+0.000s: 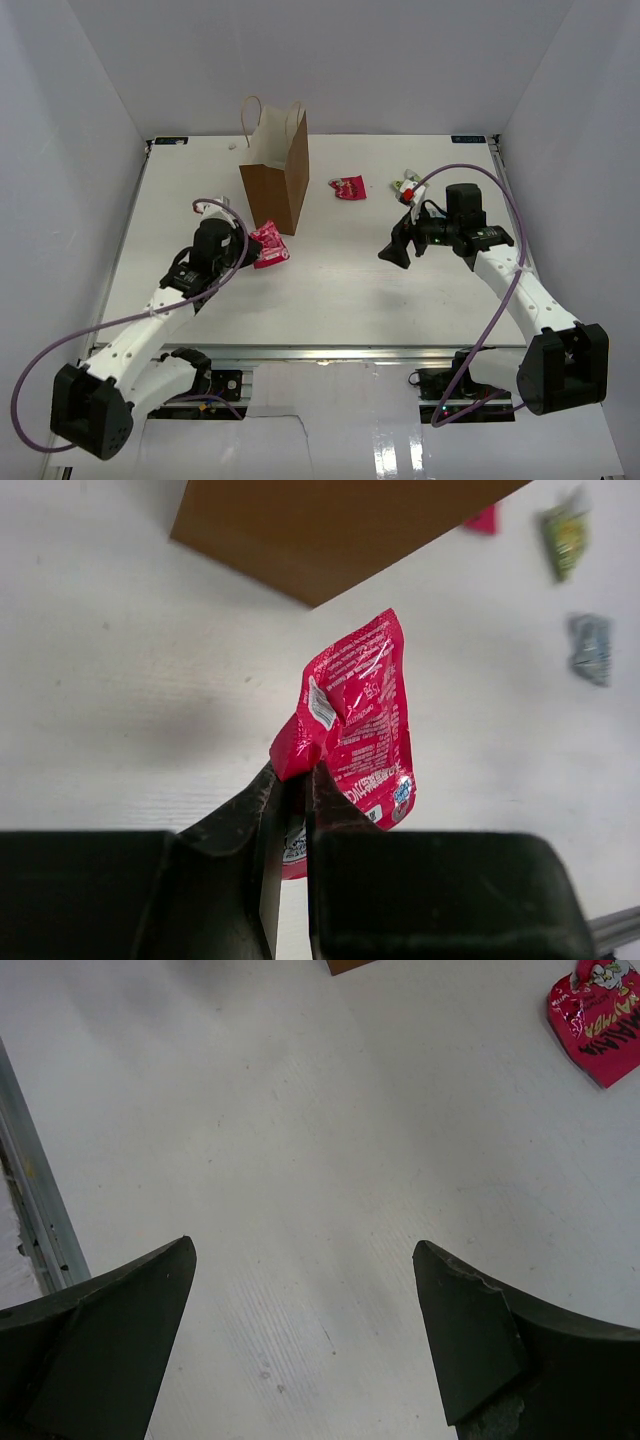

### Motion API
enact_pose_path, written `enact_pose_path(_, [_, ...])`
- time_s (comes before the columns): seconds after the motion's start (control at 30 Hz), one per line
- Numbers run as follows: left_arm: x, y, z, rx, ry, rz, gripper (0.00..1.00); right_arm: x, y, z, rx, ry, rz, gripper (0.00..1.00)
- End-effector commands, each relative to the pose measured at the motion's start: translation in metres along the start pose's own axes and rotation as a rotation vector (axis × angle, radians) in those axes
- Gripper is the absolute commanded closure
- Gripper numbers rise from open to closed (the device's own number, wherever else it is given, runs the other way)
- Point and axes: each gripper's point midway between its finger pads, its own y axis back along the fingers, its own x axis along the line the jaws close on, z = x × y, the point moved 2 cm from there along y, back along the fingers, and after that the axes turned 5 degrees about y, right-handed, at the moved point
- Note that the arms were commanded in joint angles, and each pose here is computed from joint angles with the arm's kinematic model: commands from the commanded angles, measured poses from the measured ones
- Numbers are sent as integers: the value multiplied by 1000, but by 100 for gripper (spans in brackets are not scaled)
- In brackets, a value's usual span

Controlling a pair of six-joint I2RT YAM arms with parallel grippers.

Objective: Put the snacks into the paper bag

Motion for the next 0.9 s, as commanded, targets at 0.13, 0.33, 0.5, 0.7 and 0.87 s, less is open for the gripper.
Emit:
enact_pose_path(0.13, [-87,68,124,-343,-59,-179,94,-11,3,14,-42,20,-24,5])
enact_pose_path(0.33, [-155,84,223,-526,-109,-183,93,-15,7,16,-46,8,-41,5])
enact_pose_path(0.5, [-162,43,260,-552,-188,-27,94,-16,13,14,-46,8,-62,5])
enact_pose_path(0.7, [-166,5,279,-552,-260,70,94,-18,15,15,-45,9,-76,5])
enact_pose_path(0.87, [-159,-13,273,-523,-272,101,93,-24,14,16,-37,10,-94,5])
